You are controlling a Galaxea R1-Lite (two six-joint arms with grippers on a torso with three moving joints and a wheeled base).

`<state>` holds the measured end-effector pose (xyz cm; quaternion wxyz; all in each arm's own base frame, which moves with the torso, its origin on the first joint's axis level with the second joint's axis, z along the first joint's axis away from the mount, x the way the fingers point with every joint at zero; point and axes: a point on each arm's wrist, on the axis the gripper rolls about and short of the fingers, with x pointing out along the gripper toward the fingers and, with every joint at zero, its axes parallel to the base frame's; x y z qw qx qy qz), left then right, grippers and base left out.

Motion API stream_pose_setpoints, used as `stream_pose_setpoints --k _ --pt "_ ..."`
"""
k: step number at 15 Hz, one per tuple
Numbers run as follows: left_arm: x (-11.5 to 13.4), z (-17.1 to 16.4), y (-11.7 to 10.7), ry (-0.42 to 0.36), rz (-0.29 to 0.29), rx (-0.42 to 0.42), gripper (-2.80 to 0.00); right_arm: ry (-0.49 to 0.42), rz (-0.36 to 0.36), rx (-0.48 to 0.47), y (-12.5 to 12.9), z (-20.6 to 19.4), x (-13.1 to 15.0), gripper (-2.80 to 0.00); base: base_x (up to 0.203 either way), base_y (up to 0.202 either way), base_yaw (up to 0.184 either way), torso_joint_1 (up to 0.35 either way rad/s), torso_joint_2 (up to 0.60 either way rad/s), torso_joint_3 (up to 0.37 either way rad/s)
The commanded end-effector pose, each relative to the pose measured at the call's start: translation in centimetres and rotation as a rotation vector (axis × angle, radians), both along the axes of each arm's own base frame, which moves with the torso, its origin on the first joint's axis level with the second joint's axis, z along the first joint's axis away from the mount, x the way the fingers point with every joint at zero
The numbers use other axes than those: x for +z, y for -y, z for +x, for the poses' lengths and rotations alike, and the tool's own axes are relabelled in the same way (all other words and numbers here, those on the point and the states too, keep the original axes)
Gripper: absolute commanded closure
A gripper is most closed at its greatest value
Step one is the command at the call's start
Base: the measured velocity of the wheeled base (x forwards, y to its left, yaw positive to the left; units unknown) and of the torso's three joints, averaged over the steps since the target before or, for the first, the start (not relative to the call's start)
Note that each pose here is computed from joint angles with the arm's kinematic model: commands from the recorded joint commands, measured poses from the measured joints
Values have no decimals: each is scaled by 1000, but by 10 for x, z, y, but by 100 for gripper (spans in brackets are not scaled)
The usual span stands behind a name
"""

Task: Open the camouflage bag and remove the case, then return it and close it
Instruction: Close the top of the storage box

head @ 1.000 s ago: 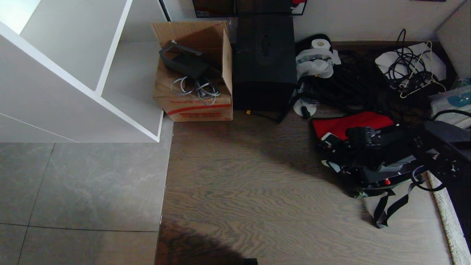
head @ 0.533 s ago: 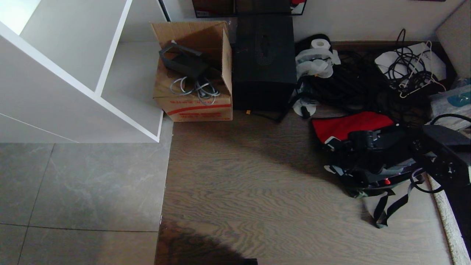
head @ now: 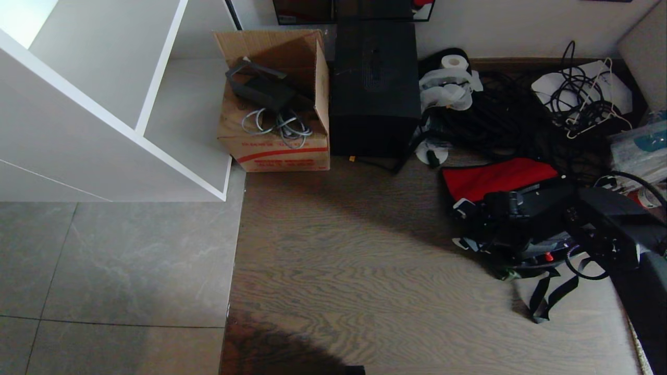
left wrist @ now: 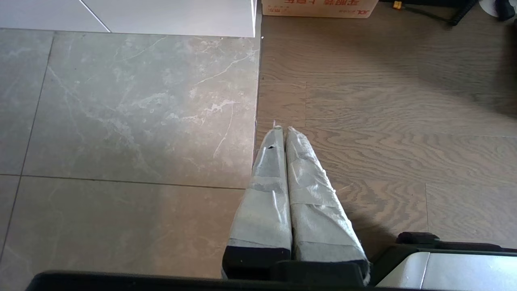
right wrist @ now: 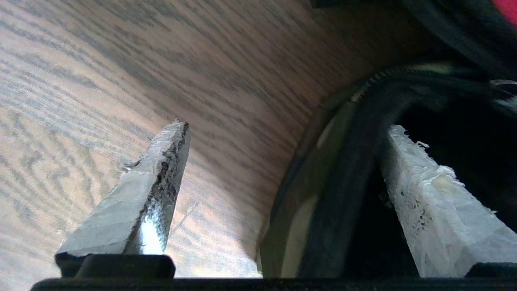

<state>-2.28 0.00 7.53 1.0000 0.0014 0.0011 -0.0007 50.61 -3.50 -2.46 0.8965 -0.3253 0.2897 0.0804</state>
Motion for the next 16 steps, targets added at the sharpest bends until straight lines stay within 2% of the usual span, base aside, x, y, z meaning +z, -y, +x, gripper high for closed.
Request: stream_pose_setpoints --k 1,2,11,16 --pt "0 0 0 2 0 0 0 -4 -5 -9 4 3 -10 -45 0 0 0 0 0 0" --pt "0 0 0 2 0 0 0 -6 -11 -17 4 4 -11 0 0 0 0 0 0 0" --pt "0 0 0 2 0 0 0 22 -10 -23 4 9 -10 0 0 0 0 0 0 0" --pt "0 0 0 2 0 0 0 83 -9 -22 4 -3 43 0 0 0 0 0 0 0"
